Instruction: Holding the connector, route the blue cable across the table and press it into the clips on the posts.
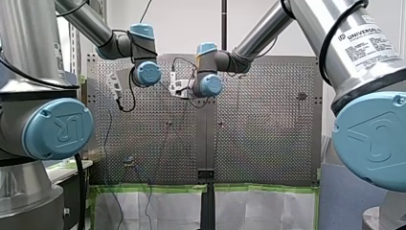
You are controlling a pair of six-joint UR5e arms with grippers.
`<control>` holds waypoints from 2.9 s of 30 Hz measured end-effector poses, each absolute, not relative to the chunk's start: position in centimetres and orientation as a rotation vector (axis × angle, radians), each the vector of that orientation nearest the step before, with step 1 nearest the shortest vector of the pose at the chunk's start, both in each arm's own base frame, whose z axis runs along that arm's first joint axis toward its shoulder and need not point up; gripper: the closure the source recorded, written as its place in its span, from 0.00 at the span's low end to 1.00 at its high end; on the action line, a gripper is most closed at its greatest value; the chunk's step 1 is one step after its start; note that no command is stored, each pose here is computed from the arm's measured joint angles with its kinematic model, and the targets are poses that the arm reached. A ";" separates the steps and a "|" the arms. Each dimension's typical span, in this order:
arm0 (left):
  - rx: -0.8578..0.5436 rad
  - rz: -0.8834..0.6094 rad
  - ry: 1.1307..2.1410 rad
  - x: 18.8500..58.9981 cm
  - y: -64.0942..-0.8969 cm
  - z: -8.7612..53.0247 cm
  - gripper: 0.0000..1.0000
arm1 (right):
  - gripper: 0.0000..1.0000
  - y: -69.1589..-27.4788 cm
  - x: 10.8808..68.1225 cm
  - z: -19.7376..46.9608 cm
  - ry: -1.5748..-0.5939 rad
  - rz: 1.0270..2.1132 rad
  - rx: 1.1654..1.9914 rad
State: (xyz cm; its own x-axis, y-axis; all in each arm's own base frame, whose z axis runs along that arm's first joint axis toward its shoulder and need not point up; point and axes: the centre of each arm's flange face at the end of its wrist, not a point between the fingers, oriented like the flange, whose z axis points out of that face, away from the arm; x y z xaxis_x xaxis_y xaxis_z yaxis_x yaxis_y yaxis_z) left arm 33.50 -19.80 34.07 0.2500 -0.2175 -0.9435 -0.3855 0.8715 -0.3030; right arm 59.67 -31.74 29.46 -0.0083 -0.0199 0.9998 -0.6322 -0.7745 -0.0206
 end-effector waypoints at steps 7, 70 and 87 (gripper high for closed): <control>-0.515 0.147 1.388 34.7 -19.7 33.8 1.00 | 1.00 -32.3 60.5 31.6 -0.671 1.843 1.827; -0.453 0.049 1.391 47.2 -10.6 38.7 1.00 | 1.00 -36.5 69.5 37.3 -0.570 1.993 1.758; -0.448 -0.009 1.319 49.9 -8.3 39.4 1.00 | 1.00 -37.8 68.9 37.3 -0.599 1.986 1.754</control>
